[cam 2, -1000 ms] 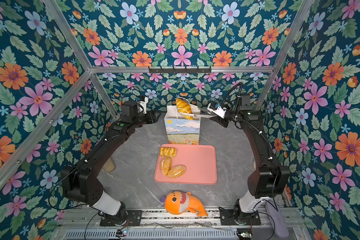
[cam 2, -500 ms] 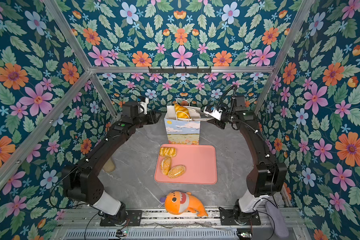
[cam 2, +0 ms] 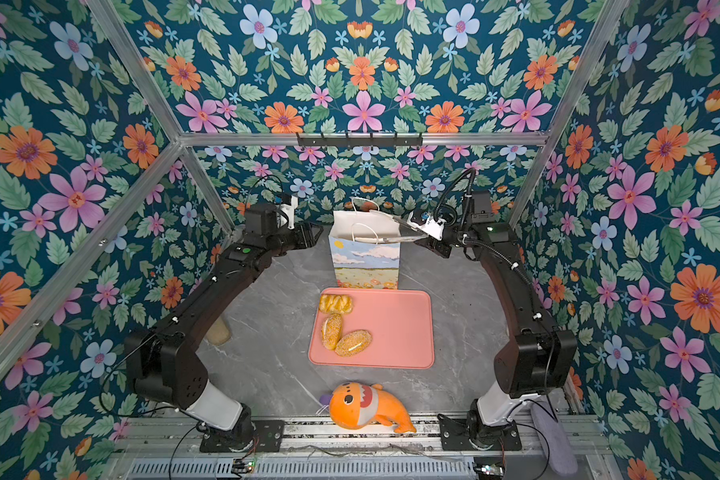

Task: Place the fake bread into the paper bag
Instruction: 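Open the tongs to release the croissant into the bag, then withdraw the tongs from the bag and lower them onto the sugar-coated bun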

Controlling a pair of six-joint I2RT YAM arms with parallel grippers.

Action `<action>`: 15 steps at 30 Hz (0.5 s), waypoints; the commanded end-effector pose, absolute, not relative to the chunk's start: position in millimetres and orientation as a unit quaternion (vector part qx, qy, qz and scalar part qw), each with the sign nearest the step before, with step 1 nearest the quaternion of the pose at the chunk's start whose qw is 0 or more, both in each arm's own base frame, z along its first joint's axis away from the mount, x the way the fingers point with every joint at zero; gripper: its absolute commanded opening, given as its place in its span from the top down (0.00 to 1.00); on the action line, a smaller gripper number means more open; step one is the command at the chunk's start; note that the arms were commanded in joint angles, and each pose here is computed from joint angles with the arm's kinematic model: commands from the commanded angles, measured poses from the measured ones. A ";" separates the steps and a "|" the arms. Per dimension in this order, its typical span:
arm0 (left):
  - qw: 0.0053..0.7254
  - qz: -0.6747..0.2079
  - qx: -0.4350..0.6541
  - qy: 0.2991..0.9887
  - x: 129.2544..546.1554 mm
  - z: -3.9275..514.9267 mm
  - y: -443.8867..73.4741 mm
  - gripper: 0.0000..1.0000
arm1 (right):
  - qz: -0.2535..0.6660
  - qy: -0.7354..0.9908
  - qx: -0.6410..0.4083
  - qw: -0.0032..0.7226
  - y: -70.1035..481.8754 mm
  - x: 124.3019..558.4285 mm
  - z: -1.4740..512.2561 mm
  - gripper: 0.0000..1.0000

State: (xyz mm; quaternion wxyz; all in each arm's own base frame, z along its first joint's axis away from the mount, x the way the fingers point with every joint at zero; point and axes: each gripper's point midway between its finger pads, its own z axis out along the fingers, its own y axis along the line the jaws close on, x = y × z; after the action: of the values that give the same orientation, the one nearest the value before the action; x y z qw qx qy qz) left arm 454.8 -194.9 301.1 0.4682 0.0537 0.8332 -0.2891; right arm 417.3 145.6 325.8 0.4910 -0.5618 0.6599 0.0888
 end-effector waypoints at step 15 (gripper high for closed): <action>0.482 -0.294 0.061 0.823 447.4 315.5 -192.4 0.38 | 0.105 0.696 -0.476 0.528 135.2 365.3 410.9 0.59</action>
State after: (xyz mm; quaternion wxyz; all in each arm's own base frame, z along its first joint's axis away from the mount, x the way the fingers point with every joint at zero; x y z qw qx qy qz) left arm 448.7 -191.8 310.1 0.4761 0.0540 0.8283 -0.2904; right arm 372.6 140.5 406.1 0.5359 -0.5052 0.6694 0.0972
